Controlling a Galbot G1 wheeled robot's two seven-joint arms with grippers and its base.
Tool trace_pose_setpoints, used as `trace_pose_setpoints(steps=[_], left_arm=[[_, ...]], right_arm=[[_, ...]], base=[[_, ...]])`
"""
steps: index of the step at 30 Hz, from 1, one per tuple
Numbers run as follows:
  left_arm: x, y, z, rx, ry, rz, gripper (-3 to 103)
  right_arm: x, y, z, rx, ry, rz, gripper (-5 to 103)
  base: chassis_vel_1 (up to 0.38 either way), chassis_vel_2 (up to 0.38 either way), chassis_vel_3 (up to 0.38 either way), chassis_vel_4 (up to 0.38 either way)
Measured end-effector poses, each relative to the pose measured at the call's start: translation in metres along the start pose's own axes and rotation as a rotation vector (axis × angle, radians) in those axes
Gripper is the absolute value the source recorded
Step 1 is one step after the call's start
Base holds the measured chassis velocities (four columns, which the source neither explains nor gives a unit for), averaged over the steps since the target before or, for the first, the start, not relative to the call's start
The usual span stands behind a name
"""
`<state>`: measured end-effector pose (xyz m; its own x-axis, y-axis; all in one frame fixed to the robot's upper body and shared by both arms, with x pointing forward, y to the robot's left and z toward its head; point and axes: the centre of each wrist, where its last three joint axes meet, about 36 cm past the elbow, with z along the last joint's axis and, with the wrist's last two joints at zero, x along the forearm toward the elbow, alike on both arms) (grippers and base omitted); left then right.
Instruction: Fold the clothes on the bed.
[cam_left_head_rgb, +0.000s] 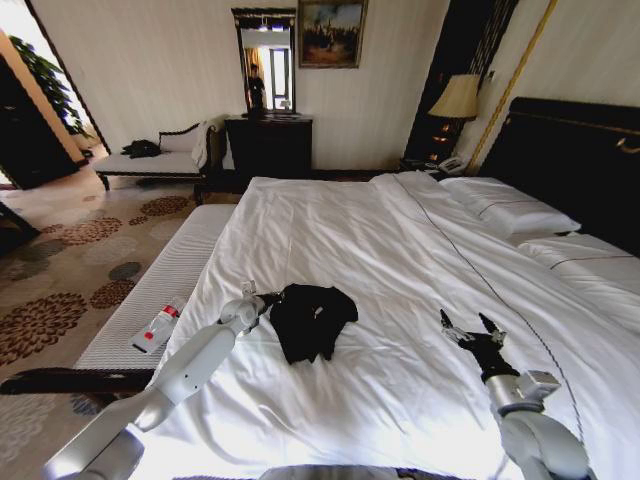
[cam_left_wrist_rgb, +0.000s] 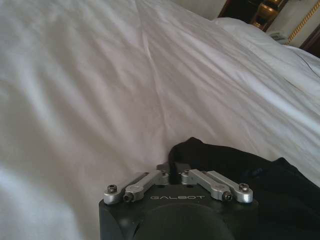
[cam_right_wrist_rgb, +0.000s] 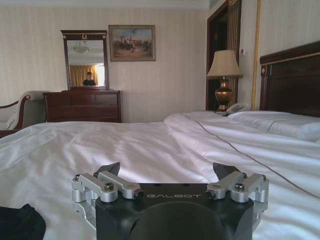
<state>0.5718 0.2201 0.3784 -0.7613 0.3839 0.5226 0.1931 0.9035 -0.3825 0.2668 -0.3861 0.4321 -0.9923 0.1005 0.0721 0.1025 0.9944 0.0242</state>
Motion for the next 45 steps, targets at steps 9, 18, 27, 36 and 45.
trace_pose_setpoints(steps=[9, 18, 27, 36, 45], left_arm=[[0.005, 0.008, 0.006, 0.017, -0.001, -0.01, 0], [0.014, 0.015, -0.001, 0.016, -0.021, -0.017, 0], [0.011, 0.006, 0.002, 0.004, -0.011, -0.018, 0], [0.01, -0.002, 0.011, -0.014, 0.009, -0.018, 0], [0.012, -0.004, 0.014, -0.017, 0.012, -0.013, 0]], right_arm=[[-0.011, -0.002, -0.008, -0.029, 0.025, -0.01, 100], [-0.035, 0.004, -0.048, -0.275, 0.134, -0.119, 100], [-0.122, 0.008, -0.055, -0.439, 0.447, -0.393, 100], [-0.217, 0.029, -0.006, -0.376, 0.477, -0.465, 100], [-0.25, 0.059, 0.028, -0.405, 0.547, -0.5, 100]], base=[[0.0, 0.0, 0.0, 0.0], [0.0, 0.0, 0.0, 0.0], [0.0, 0.0, 0.0, 0.0], [0.0, 0.0, 0.0, 0.0], [0.0, 0.0, 0.0, 0.0]])
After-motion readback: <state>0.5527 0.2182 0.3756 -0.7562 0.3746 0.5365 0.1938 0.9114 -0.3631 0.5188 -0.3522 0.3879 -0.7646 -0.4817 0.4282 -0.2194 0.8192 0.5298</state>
